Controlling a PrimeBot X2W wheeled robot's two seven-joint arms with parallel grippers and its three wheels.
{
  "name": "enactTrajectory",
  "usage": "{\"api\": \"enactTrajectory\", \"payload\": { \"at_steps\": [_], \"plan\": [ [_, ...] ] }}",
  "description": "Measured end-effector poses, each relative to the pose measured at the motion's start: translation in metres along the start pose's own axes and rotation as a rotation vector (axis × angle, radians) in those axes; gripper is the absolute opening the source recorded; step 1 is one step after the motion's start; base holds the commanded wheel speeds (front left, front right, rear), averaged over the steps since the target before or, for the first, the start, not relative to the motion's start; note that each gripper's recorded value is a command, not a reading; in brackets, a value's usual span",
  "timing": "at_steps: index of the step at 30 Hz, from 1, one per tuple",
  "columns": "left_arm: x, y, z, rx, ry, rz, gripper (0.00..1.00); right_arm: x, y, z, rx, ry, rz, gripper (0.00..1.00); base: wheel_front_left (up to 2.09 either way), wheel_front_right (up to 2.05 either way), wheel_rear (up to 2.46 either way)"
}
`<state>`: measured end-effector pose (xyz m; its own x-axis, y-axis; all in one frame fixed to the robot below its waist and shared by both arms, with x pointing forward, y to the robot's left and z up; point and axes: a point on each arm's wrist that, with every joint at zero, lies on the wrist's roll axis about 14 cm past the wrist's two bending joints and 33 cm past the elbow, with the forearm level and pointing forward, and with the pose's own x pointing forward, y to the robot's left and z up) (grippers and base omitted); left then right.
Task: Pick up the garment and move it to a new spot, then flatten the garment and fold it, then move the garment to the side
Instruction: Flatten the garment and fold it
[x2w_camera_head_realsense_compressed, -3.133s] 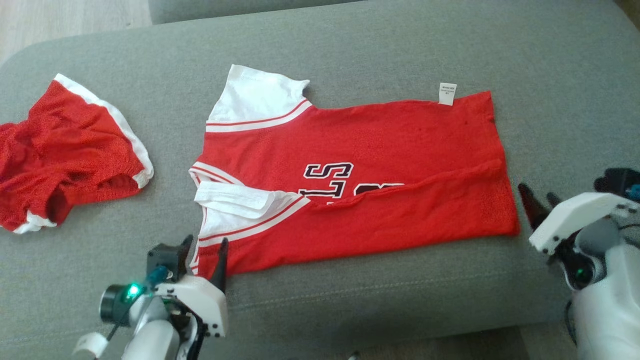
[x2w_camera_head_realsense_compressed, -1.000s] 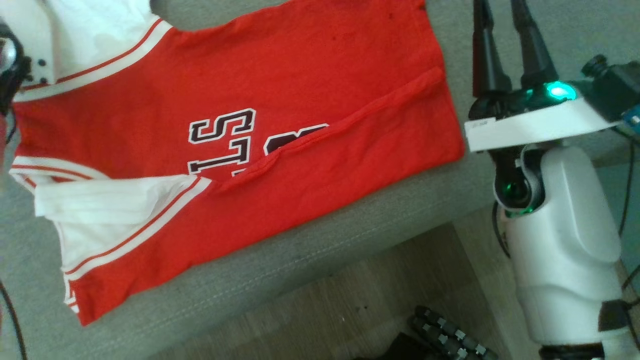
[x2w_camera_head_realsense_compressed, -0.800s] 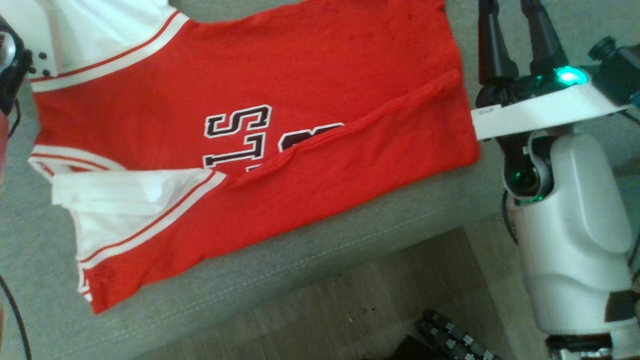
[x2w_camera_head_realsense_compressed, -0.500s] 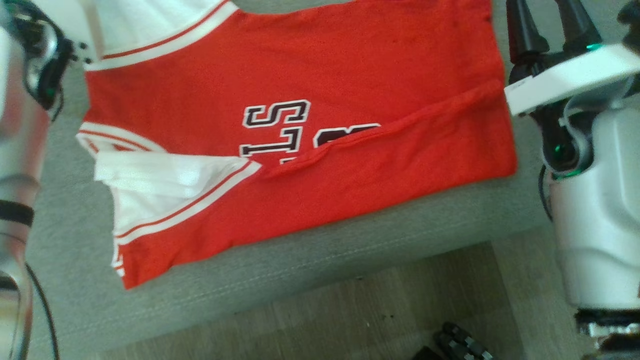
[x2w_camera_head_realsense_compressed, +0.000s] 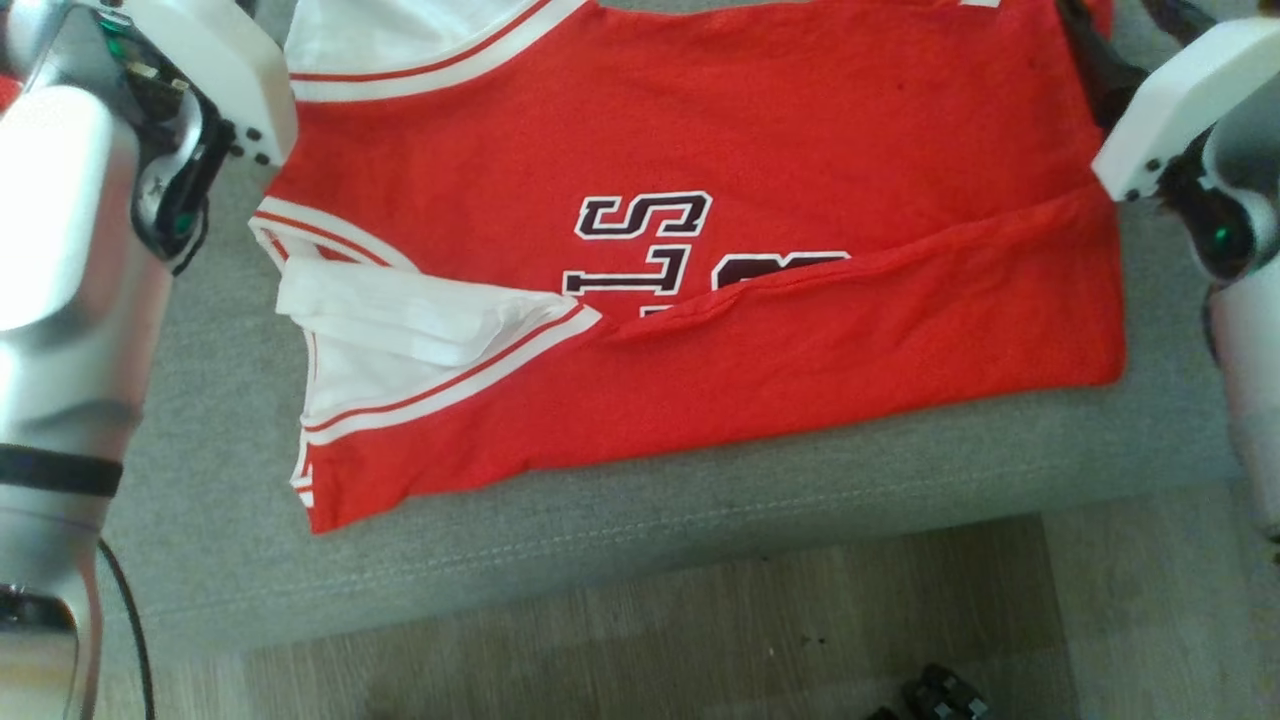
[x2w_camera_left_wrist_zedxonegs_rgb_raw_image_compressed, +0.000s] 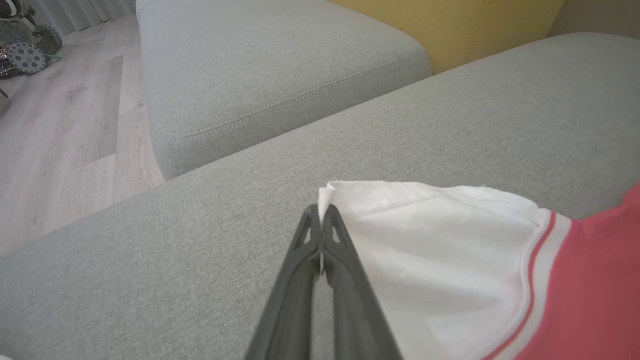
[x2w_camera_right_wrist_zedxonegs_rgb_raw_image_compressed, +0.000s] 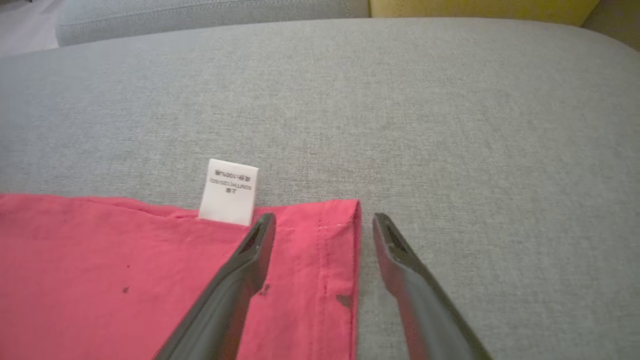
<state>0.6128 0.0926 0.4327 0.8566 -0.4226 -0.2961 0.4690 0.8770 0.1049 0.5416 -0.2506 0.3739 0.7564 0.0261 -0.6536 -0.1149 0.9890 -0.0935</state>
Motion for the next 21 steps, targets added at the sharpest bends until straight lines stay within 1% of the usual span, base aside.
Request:
{"api": "enactTrajectory", "payload": {
  "at_steps": [8, 19, 20, 21],
  "plan": [
    [-0.004, -0.002, 0.003, -0.002, -0.01, -0.005, 0.0, 0.011, -0.013, -0.006, -0.037, 0.071, -0.03, 1.0, 0.0, 0.0, 0.0],
    [-0.007, -0.002, -0.002, -0.001, -0.001, 0.001, 0.0, 0.023, -0.014, -0.014, -0.018, 0.117, -0.03, 1.0, 0.0, 0.0, 0.0],
    [-0.007, -0.002, -0.002, 0.0, -0.001, -0.001, 0.0, 0.024, -0.014, -0.014, -0.018, 0.115, -0.029, 0.97, 0.0, 0.0, 0.0],
    [-0.007, -0.002, -0.002, 0.0, -0.002, -0.002, 0.0, 0.025, -0.015, -0.013, -0.019, 0.114, -0.031, 0.46, 0.0, 0.0, 0.0]
  ]
}}
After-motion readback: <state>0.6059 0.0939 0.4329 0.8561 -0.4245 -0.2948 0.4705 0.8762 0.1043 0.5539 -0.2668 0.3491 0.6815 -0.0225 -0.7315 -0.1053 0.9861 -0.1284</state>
